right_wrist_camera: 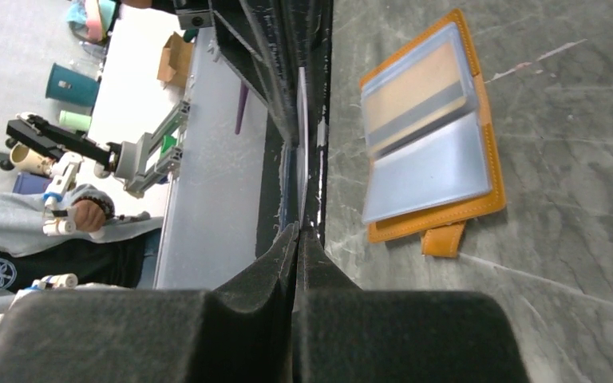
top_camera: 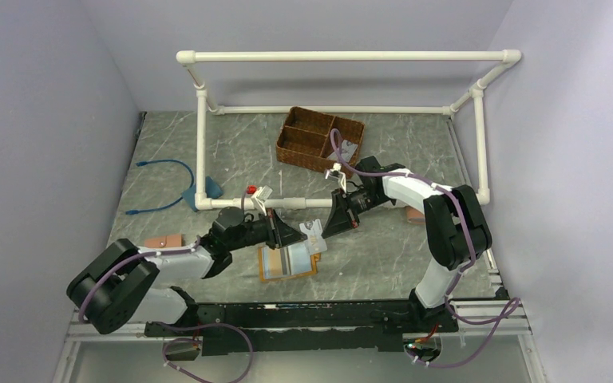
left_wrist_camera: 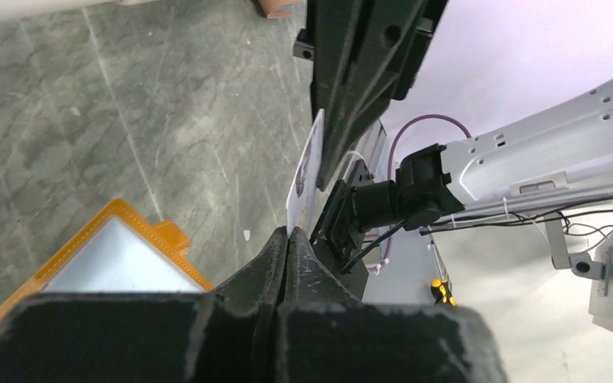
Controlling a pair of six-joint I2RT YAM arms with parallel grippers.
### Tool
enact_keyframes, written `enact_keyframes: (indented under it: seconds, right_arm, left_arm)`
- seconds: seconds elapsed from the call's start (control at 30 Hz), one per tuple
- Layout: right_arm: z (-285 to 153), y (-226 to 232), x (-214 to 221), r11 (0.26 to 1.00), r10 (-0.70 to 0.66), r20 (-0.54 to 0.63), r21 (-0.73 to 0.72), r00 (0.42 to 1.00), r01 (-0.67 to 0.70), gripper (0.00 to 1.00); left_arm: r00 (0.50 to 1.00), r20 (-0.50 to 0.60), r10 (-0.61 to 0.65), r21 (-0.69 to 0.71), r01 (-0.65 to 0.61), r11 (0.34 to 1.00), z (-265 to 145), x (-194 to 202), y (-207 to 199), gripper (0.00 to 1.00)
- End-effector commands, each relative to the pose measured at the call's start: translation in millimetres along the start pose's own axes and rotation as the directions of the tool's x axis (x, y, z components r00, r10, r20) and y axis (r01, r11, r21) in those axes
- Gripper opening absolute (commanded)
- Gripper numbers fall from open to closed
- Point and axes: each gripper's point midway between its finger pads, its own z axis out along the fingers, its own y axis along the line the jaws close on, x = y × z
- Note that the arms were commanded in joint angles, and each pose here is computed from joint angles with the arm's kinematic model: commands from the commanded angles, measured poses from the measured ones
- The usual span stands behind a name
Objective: Take the credit cards out of the card holder
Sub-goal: Place the credit card in the storage box.
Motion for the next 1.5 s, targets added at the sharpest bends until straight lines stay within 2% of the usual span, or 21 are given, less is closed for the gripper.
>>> enact_keyframes:
  seconds: [0.0,0.1,0.23,0.3,0.5,0.63,0.67,0.77,0.8,0.83,0.87,0.93,1.07,1.17,1.3,1.4,1.47]
  right_arm:
    - [-0.5,4.7,-16.0,0.997,-0.074,0.033,-0.032,0.997,0.075,0.0]
    - [-0.6,7.4,-15.6,0.996,-0.079,0.035,-0.041,0.996,0.08,0.21]
    - [-0.2,8.2,-14.7,0.996,-0.081,0.035,-0.047,0.996,0.082,0.4]
    - [0.0,8.5,-14.3,0.995,-0.081,0.036,-0.049,0.996,0.082,0.45]
    - [1.4,9.7,-14.7,0.996,-0.062,0.043,-0.068,0.997,0.064,0.47]
    - [2.7,11.0,-14.9,0.995,-0.051,0.043,-0.08,0.998,0.054,0.42]
    - [2.7,11.3,-15.6,0.995,-0.05,0.044,-0.083,0.998,0.053,0.37]
    - [2.0,15.4,-19.8,0.994,-0.052,0.049,-0.09,0.997,0.056,0.0]
    - [0.9,17.0,-21.2,0.994,-0.063,0.047,-0.087,0.997,0.067,0.0]
    - [-1.2,18.8,-23.2,0.993,-0.081,0.044,-0.08,0.996,0.084,0.0]
    - [-4.4,20.5,-25.1,0.992,-0.1,0.044,-0.071,0.994,0.103,0.0]
    - [-15.2,20.9,-32.2,0.99,-0.134,0.059,-0.036,0.989,0.136,0.0]
    - [-49.3,9.8,-45.3,0.979,-0.176,0.084,0.116,0.981,0.165,0.0]
    - [-78.9,-4.4,-60.8,0.927,-0.244,0.075,0.311,0.967,0.209,0.0]
    - [-120.9,-21.9,-95.2,0.768,-0.361,0.044,0.58,0.931,0.271,0.0]
    - [-149.1,-29.2,-128.1,0.671,-0.412,0.052,0.692,0.91,0.265,0.0]
    - [-161.0,-35.9,-145.1,0.64,-0.417,0.074,0.731,0.906,0.235,0.0]
  left_arm:
    - [0.998,0.034,0.055,0.127,-0.059,0.99,7.4,-14.2,-29.4,0.0]
    - [0.997,0.039,0.061,0.12,-0.066,0.991,7.0,-15.0,-28.5,0.0]
    - [0.996,0.051,0.076,0.117,-0.081,0.99,6.0,-17.6,-30.6,0.0]
    - [0.995,0.054,0.081,0.116,-0.087,0.99,6.1,-19.0,-31.3,0.0]
    - [0.994,0.065,0.089,0.138,-0.097,0.986,8.5,-21.6,-35.4,0.0]
    - [0.994,0.067,0.09,0.145,-0.099,0.984,11.2,-22.6,-35.7,0.0]
    - [0.994,0.067,0.091,0.146,-0.1,0.984,11.8,-22.8,-35.7,0.0]
    - [0.994,0.067,0.089,0.135,-0.097,0.986,13.2,-23.6,-33.6,0.0]
    - [0.994,0.066,0.082,0.121,-0.09,0.989,13.2,-23.4,-31.3,0.03]
    - [0.995,0.068,0.073,0.102,-0.08,0.992,12.3,-23.8,-28.5,0.13]
    - [0.994,0.084,0.075,0.083,-0.082,0.993,9.9,-27.4,-27.3,0.31]
    - [0.991,0.095,0.09,0.021,-0.092,0.996,2.6,-31.5,-21.7,0.57]
    - [0.983,0.101,0.153,-0.169,-0.134,0.976,-25.8,-41.0,-4.8,0.97]
    - [0.975,0.109,0.195,-0.315,-0.152,0.937,-52.4,-52.3,6.7,1.0]
    - [0.967,0.102,0.233,-0.374,-0.18,0.91,-78.6,-69.4,3.9,0.99]
    - [0.962,0.051,0.268,-0.416,-0.224,0.881,-88.3,-77.7,2.4,0.99]
    - [0.957,0.008,0.29,-0.453,-0.255,0.854,-91.8,-83.2,4.2,1.0]
